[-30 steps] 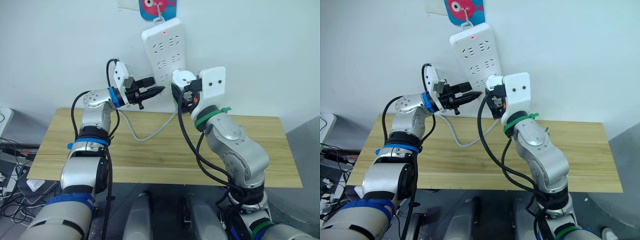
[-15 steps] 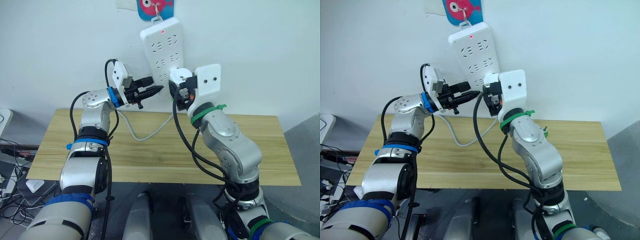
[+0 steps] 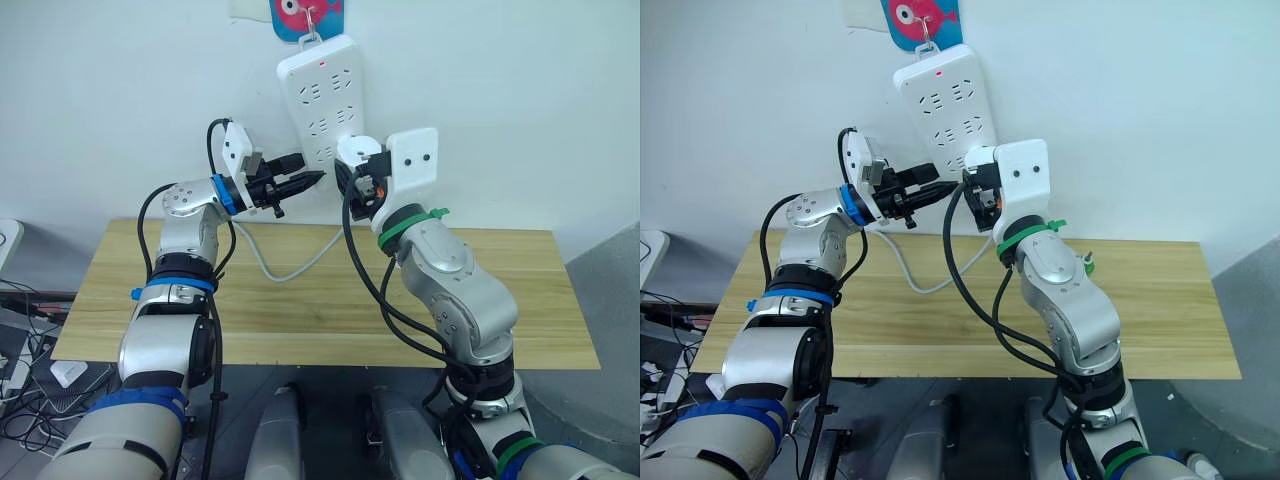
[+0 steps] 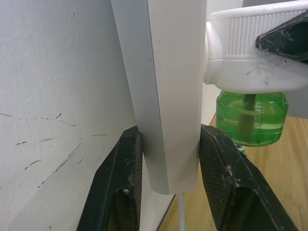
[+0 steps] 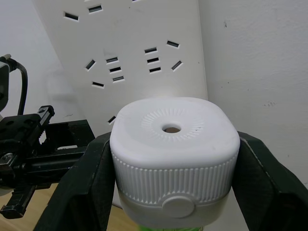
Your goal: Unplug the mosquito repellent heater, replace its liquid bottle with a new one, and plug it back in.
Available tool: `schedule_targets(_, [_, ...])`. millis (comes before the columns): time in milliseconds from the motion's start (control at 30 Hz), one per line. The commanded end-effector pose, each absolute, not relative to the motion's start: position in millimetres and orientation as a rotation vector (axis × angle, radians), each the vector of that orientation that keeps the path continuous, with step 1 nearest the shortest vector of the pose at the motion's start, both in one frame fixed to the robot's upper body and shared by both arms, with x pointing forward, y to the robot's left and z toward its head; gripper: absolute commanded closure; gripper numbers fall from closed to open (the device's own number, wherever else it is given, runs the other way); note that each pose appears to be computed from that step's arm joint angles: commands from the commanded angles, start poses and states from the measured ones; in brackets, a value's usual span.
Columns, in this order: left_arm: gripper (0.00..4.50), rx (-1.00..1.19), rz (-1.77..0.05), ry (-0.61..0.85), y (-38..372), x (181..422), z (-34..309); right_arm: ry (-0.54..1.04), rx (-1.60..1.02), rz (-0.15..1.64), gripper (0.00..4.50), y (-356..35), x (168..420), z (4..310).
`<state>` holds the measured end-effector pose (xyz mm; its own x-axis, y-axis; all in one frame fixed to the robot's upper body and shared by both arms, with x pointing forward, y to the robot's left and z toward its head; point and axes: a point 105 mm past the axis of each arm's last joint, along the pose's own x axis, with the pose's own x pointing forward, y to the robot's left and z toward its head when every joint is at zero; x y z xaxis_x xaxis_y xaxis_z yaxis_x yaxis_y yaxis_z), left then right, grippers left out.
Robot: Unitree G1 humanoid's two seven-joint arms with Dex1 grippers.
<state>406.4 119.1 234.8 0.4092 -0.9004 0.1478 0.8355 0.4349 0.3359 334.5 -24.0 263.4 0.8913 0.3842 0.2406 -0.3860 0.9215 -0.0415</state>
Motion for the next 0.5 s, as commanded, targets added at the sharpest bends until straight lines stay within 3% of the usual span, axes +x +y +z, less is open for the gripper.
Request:
schedule_targets(33, [3.16, 0.31, -1.237, -0.406, 92.3, 391.6, 247.6, -0.337, 0.014, 0.379, 1.59, -27.0, 332.6, 287.2])
schedule_targets(500, [3.16, 0.312, -1.217, -0.396, 97.3, 394.5, 245.9, -0.305, -0.006, 0.395, 1.59, -31.1, 318.3, 281.5])
